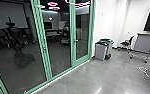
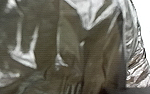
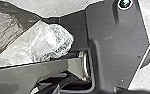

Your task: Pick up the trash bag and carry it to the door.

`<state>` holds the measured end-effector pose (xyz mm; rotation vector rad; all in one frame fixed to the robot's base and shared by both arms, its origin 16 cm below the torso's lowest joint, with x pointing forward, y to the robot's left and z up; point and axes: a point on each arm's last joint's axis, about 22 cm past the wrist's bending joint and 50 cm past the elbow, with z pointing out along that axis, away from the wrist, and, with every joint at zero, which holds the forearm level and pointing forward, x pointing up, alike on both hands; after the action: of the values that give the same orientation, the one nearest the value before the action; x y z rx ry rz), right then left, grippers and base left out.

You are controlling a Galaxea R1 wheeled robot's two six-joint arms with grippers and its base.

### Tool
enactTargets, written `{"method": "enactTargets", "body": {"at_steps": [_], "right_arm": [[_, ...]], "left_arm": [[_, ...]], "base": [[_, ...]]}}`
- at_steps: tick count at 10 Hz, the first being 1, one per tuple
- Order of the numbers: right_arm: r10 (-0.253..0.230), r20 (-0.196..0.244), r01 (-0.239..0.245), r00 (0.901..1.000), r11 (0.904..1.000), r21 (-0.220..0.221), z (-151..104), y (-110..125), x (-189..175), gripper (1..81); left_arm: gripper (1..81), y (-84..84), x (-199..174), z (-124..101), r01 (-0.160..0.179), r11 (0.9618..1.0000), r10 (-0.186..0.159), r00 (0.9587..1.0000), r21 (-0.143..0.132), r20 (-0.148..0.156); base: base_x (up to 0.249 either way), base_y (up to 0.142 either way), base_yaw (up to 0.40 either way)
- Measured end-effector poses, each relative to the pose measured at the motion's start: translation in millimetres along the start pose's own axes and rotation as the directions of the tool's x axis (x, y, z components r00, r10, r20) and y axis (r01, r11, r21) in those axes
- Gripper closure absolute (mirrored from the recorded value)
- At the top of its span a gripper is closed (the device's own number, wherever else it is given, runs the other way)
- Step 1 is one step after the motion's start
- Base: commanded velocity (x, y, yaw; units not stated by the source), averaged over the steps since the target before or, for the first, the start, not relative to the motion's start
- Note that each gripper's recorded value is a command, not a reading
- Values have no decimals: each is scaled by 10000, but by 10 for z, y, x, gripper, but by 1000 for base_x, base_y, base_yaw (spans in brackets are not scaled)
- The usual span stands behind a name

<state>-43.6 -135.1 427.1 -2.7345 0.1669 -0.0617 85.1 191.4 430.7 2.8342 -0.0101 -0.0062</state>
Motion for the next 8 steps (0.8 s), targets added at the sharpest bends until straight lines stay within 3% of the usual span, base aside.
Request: {"method": "enactTargets", "body": {"at_steps": [8], "right_arm": [[-11,-19,11,10000,10000,-21,-2,12,21,10]], "left_arm": [[811,-2,0,0,-7,10000,7,10000,6,-1]], "base": [[223,-74,0]]}}
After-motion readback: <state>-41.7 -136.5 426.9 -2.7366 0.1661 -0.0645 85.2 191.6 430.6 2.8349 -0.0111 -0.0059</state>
